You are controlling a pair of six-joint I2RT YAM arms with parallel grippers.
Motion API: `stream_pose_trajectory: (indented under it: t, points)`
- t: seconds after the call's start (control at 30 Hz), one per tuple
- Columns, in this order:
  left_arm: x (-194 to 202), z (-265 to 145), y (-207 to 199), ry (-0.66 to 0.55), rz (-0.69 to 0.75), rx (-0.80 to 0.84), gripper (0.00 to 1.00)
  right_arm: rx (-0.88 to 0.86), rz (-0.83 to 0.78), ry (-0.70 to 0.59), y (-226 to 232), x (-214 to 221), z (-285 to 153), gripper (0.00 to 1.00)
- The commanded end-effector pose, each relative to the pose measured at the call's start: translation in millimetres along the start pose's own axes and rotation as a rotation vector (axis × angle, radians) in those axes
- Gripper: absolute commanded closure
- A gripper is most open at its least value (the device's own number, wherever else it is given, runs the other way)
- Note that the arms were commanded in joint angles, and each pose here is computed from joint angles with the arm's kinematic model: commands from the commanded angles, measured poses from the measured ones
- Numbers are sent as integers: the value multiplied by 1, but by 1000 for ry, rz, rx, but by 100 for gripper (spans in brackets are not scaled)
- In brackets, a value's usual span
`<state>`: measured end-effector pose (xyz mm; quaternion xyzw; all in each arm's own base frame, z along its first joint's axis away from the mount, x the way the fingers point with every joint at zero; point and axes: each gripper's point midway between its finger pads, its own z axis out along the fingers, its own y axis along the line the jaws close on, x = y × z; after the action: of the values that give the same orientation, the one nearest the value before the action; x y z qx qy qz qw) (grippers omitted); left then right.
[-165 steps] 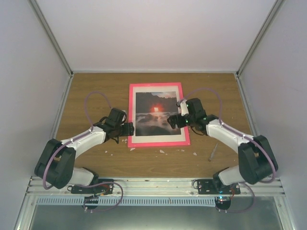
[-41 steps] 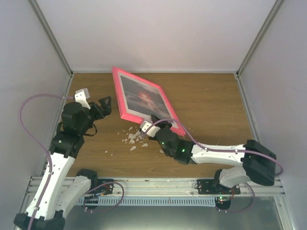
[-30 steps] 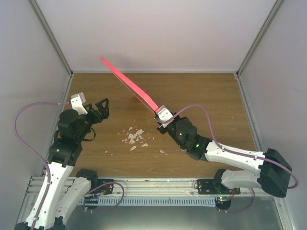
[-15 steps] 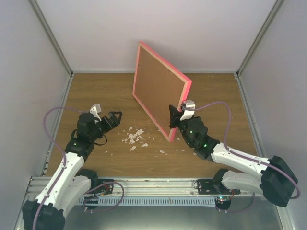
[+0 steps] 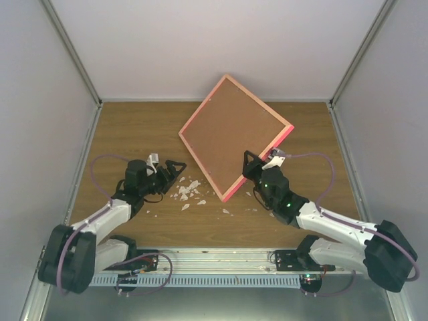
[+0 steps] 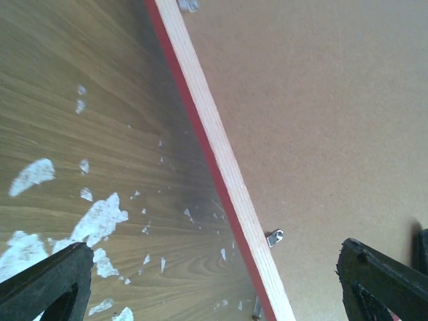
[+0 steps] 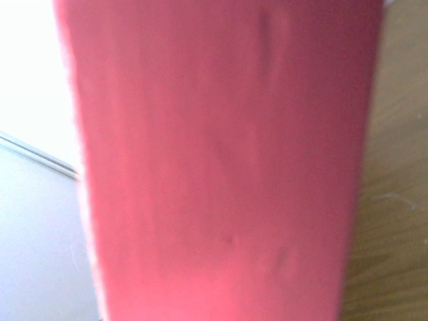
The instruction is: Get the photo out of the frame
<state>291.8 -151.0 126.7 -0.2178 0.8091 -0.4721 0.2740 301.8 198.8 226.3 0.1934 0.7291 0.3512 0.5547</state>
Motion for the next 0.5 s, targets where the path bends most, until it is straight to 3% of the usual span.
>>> stream_pose_trajectory:
  t: [0.0, 0.2, 0.47]
  points:
    - [5, 18, -23, 46, 3, 118, 1, 2, 200, 14, 4, 2, 4, 99]
    - [16, 43, -20, 144, -55, 169, 9, 47, 259, 88, -11, 28, 10, 99]
    - [22, 55, -15, 178, -115, 205, 21, 75, 277, 109, -21, 36, 10, 99]
